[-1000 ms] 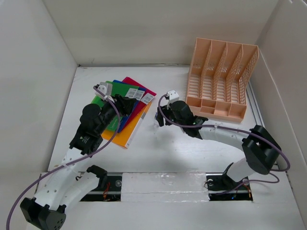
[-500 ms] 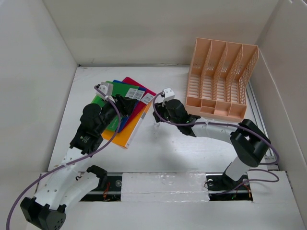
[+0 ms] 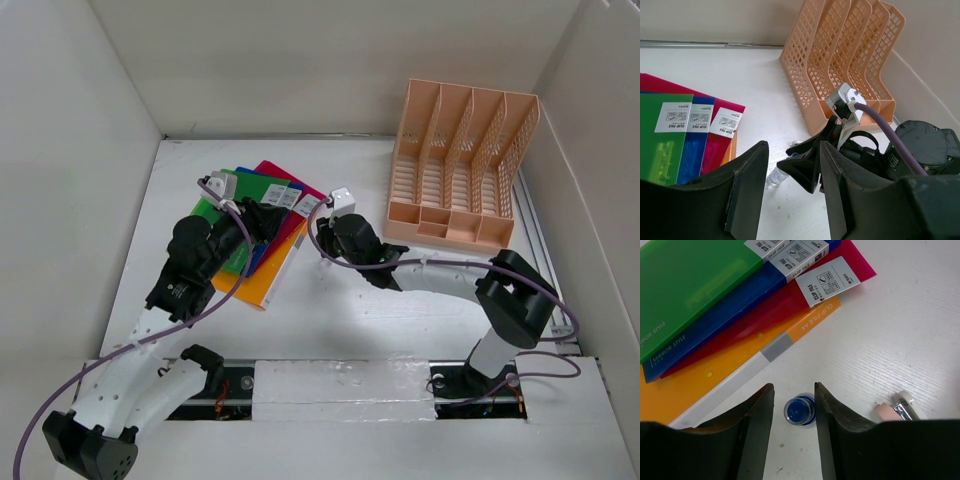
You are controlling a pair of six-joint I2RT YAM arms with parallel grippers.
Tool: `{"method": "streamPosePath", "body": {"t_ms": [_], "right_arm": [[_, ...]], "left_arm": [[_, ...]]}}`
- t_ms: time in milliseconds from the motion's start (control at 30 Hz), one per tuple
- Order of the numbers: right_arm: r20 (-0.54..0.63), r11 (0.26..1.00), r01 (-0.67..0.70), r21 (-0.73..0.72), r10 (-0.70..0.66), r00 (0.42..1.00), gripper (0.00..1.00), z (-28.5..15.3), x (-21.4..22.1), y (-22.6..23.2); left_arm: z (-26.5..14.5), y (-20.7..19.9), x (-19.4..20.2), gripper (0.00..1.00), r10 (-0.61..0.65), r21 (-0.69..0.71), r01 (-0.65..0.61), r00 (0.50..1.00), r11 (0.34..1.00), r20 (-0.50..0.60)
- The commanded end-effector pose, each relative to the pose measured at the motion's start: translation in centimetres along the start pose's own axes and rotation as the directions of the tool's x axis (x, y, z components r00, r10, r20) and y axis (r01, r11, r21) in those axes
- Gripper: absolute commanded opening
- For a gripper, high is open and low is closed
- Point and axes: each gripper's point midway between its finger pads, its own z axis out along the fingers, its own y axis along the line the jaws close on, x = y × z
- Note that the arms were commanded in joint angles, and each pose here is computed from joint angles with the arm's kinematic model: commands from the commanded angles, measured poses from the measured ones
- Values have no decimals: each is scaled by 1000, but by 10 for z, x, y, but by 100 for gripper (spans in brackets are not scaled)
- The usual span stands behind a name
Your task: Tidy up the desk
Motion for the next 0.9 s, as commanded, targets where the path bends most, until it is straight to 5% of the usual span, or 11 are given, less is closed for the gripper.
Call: {"method": "streamPosePath", "body": {"t_ms": [0, 333, 400, 533, 867], "right_arm": [[39, 999, -14, 47, 12, 999, 43, 1, -6, -3], [8, 996, 21, 83, -22, 1000, 46, 7, 2, -5], [12, 996, 19, 81, -21, 1000, 39, 7, 1, -5], [14, 997, 11, 82, -12, 1000, 9, 6, 1, -2], [286, 984, -106, 141, 62, 956, 5, -53, -102, -24]], "left_arm": [[-4, -20, -32, 41, 15, 68, -21, 996, 997, 87], [0, -16, -29, 41, 13, 50, -17, 997, 999, 75], [1, -16, -27, 41, 11, 54, -14, 998, 998, 65], [-1, -17, -30, 41, 13, 55, -18, 997, 998, 80], [1, -19, -24, 41, 5, 72, -9, 998, 997, 55]]}}
